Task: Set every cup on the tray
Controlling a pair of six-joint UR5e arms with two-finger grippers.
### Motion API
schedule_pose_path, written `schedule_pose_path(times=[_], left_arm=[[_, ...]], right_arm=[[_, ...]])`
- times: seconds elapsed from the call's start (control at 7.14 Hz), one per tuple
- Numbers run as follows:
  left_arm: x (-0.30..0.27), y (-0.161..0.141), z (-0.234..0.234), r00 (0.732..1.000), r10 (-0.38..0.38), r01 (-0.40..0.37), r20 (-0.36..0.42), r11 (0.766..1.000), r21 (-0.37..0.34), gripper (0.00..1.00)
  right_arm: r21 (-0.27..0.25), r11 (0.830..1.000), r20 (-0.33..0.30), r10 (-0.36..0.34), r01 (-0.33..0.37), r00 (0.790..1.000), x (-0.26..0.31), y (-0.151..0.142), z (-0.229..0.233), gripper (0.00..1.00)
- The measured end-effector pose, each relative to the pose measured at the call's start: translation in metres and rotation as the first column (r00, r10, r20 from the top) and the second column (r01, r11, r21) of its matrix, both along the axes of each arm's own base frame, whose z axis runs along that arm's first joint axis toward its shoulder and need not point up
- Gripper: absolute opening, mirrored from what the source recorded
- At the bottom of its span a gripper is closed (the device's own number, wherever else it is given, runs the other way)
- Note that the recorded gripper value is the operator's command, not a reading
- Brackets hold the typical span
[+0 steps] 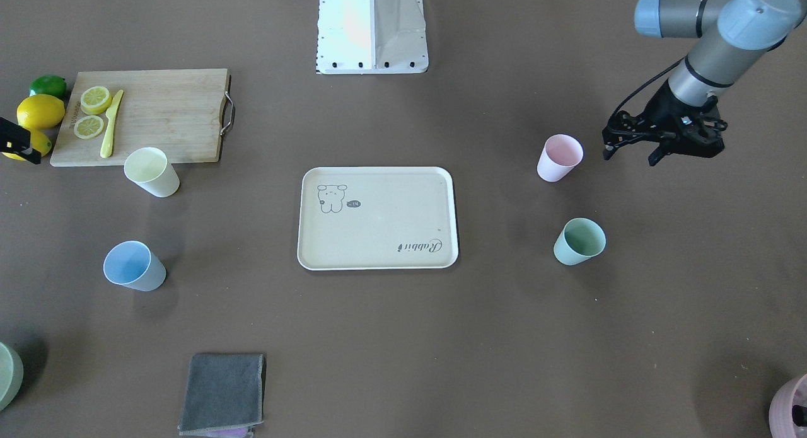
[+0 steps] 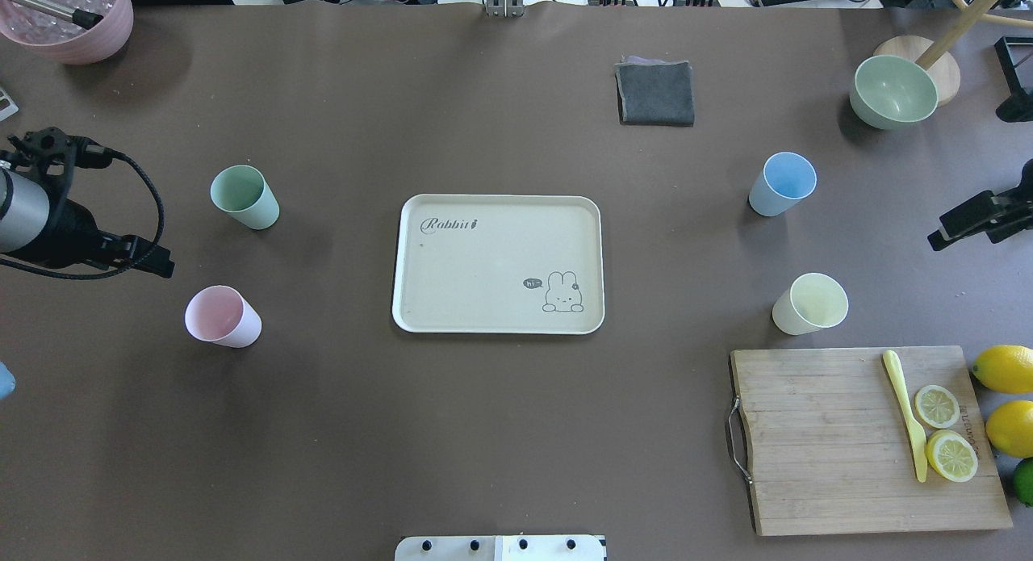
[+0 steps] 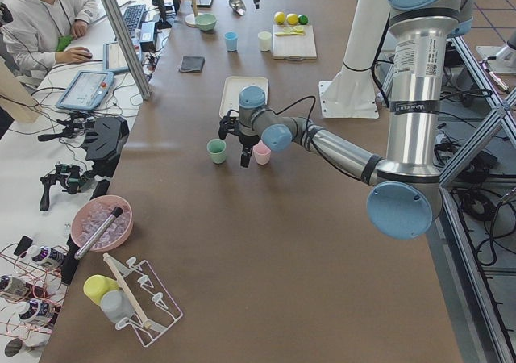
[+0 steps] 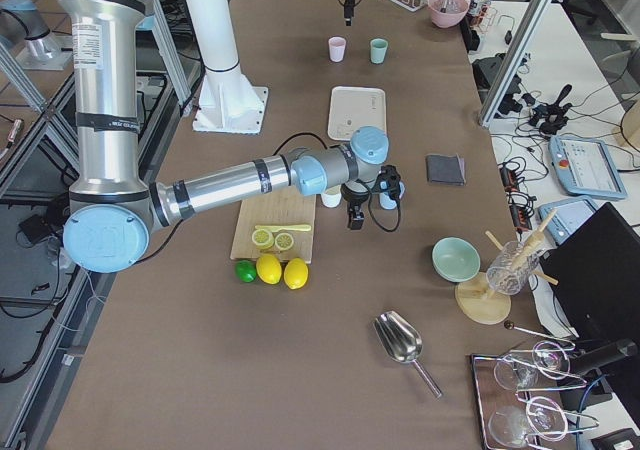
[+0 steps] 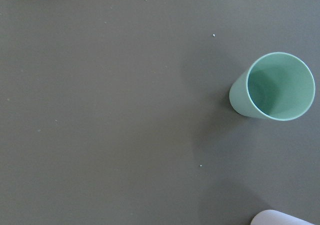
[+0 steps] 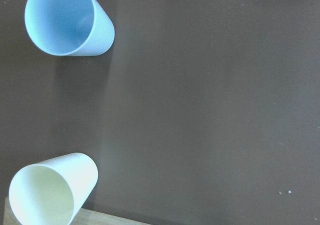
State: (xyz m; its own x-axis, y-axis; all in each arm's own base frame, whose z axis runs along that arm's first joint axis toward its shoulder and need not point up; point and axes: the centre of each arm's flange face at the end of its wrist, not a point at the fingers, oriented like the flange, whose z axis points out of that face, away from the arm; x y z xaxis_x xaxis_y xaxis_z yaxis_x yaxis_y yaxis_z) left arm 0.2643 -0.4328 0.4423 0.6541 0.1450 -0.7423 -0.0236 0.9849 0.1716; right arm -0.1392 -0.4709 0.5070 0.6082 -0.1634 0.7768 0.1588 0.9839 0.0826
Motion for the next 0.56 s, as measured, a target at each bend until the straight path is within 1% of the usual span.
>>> schedule_pose_path(times=[0.14, 0.42, 0.56], left_arm=[[0.015, 0.008, 0.001, 1.0, 0.015, -0.015, 0.007, 1.0, 0.0, 0.83], [0.038, 0.02, 0.001, 0.999, 0.044, -0.044, 0.01, 0.999, -0.013, 0.59], [0.05, 0.026, -0.001, 0.999, 0.053, -0.052, 0.008, 0.998, -0.025, 0.22]], right_arm=[[-0.01, 1.0, 0.004, 0.003, -0.003, 1.0, -0.023, 0.005, -0.005, 0.95], [-0.02, 1.0, 0.017, 0.006, -0.006, 1.0, -0.046, 0.012, -0.011, 0.94], [-0.022, 1.0, 0.019, 0.0, 0.0, 1.0, -0.052, 0.013, -0.011, 0.94]])
